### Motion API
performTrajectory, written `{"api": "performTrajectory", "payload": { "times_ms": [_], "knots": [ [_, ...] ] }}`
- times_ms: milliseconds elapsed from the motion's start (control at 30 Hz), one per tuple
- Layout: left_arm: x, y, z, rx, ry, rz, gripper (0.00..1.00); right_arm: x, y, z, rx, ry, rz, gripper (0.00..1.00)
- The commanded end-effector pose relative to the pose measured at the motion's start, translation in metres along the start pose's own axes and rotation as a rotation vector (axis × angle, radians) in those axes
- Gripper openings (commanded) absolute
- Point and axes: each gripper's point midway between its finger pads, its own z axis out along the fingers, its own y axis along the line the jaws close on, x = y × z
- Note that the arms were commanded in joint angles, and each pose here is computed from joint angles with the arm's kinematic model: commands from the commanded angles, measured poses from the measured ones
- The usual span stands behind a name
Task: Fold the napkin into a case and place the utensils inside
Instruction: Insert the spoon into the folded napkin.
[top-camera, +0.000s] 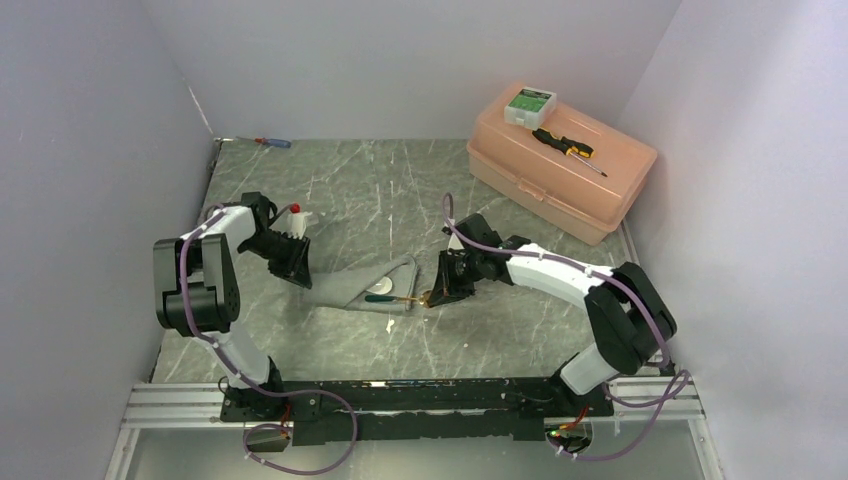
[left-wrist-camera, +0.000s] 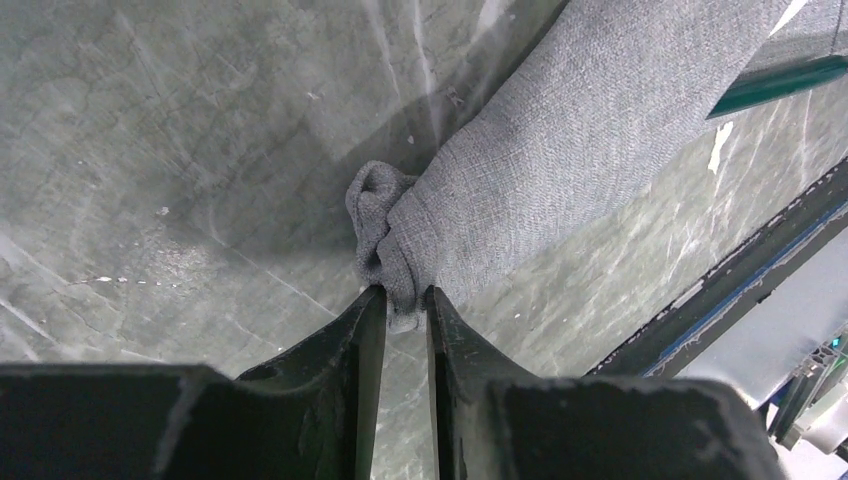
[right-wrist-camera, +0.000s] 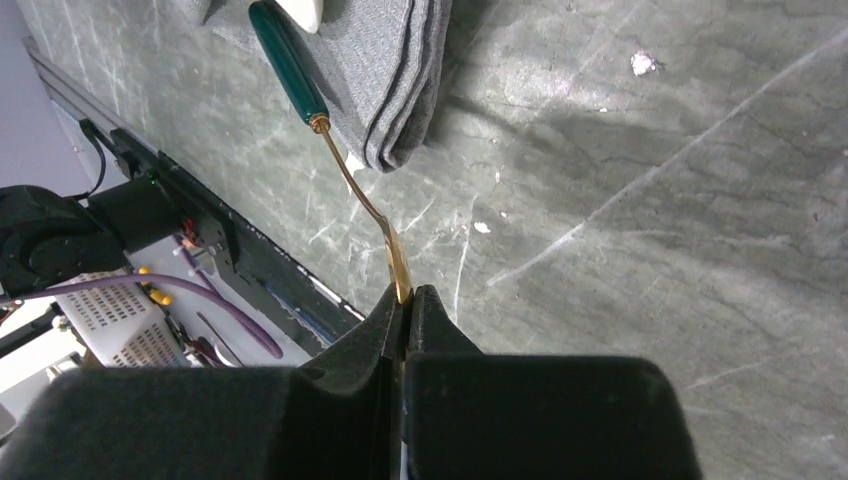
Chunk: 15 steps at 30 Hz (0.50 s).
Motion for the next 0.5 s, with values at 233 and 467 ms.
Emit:
{"api": "performTrajectory", "payload": {
  "times_ms": [233, 467],
  "knots": [
    [0.006, 0.012, 0.011, -0.028, 0.016, -0.024, 0.25, -0.028, 0.031, 0.011, -0.129, -0.055, -0.026, 0.0],
    [0.014, 0.016, 0.015, -0.036, 0.048, -0.012, 0.22, -0.038, 0.038, 0.023, -0.172, -0.065, -0.013, 0.0]
  ]
}}
